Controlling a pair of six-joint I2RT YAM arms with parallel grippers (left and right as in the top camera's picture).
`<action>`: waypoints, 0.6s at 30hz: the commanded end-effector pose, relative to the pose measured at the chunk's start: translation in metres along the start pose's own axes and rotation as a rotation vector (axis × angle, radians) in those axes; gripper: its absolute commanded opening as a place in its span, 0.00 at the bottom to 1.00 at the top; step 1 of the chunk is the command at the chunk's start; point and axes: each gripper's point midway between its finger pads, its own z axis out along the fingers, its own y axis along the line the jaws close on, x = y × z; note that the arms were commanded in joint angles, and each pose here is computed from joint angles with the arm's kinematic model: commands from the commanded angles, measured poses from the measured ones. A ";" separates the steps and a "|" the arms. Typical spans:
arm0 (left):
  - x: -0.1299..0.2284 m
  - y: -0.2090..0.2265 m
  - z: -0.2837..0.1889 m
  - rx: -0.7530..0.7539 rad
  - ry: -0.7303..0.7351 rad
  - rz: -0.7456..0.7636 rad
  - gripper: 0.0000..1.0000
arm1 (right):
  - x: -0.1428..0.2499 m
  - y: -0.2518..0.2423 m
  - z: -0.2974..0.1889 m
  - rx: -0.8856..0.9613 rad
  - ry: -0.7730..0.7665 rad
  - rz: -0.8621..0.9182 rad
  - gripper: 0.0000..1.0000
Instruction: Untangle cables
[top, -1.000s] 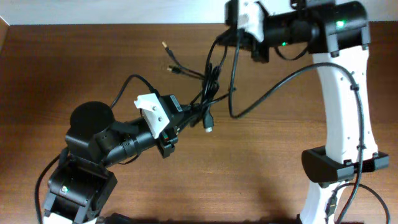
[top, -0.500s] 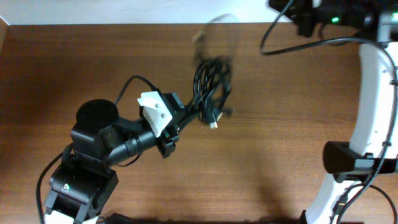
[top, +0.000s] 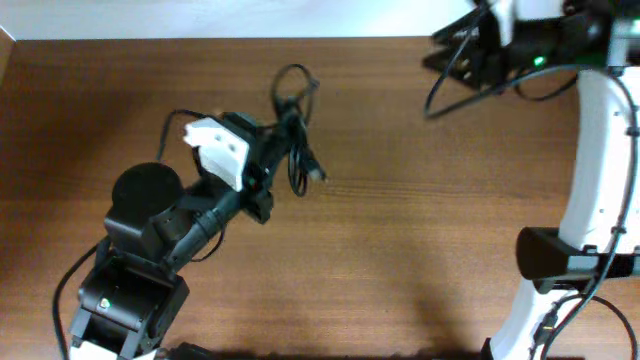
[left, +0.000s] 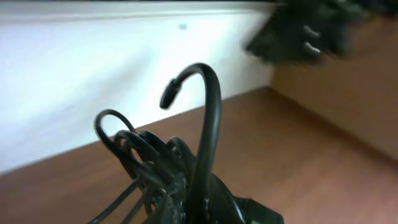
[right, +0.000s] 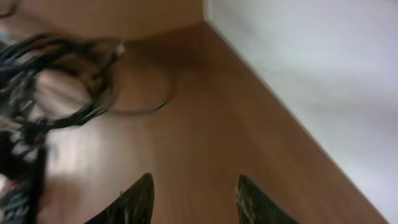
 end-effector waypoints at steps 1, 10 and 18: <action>-0.011 0.027 -0.008 -0.162 -0.059 -0.166 0.04 | -0.007 0.035 0.027 -0.124 0.003 -0.145 0.41; -0.005 0.100 -0.038 -0.582 -0.283 -0.782 0.00 | -0.016 0.101 0.088 -0.280 0.095 -0.253 0.42; 0.015 0.102 -0.006 -0.541 -0.321 -1.215 0.00 | -0.013 0.136 0.116 -0.351 0.146 -0.442 0.42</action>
